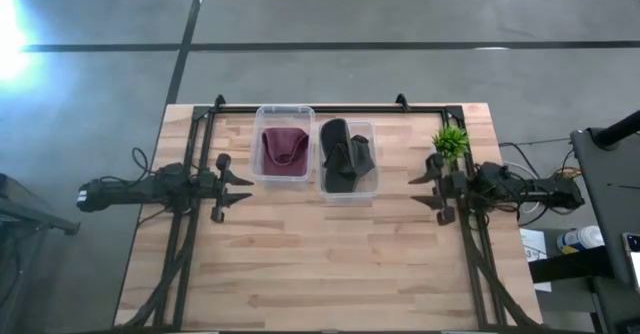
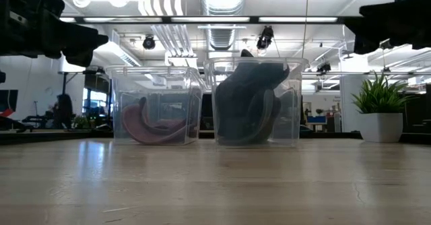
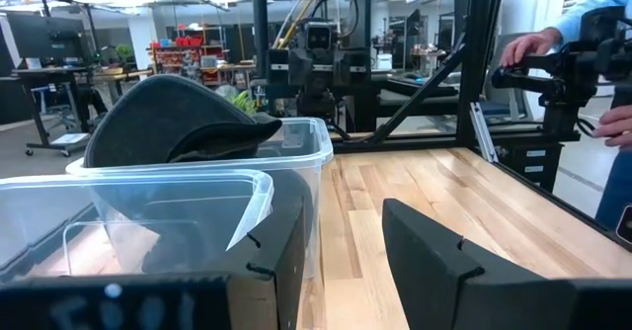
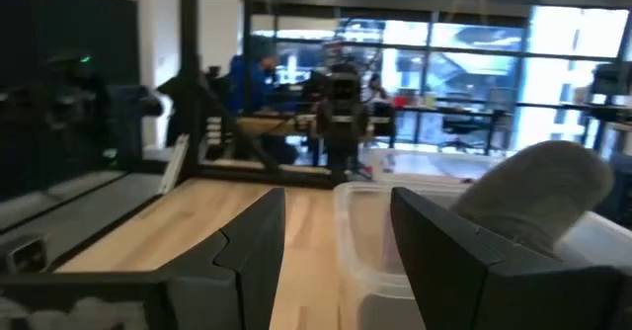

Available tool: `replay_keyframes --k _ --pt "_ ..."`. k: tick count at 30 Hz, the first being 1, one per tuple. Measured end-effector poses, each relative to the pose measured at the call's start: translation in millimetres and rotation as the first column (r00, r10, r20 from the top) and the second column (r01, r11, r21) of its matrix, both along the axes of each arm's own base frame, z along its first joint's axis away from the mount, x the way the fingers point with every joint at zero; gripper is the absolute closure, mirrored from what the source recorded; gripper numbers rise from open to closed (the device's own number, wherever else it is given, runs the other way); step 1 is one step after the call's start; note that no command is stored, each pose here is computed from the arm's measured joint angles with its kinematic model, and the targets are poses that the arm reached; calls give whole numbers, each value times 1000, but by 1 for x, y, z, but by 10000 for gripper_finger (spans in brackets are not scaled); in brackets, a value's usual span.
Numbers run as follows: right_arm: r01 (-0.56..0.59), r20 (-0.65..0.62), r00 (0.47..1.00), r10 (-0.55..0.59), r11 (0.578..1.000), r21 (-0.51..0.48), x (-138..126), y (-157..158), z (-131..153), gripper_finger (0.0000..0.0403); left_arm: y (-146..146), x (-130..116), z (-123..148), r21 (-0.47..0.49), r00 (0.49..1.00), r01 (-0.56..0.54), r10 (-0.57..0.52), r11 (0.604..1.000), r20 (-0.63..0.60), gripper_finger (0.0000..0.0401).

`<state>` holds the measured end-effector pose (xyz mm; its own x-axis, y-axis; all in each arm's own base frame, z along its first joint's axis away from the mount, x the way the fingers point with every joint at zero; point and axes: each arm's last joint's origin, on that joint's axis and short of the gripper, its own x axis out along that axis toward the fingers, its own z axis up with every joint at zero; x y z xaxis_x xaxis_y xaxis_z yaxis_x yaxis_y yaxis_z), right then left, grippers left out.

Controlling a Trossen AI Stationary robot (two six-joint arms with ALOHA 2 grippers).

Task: Pick & Place hat
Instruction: Return to Home Position

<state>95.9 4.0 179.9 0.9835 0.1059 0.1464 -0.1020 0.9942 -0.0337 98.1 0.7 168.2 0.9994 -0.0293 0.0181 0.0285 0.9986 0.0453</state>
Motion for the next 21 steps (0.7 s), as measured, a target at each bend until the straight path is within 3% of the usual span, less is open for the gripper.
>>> replay_keyframes --k 8,14,21 --pt "9 -113 994 -9 1000 0 1 -2 -11 223 0 0 0 0 1000 0 0 1000 0 269" --pt "12 -111 994 -15 1000 -24 1 -2 -11 223 0 0 0 0 1000 0 0 1000 0 269" --pt "10 -127 992 -4 999 45 2 -2 -11 223 0 0 0 0 1000 0 0 1000 0 269"
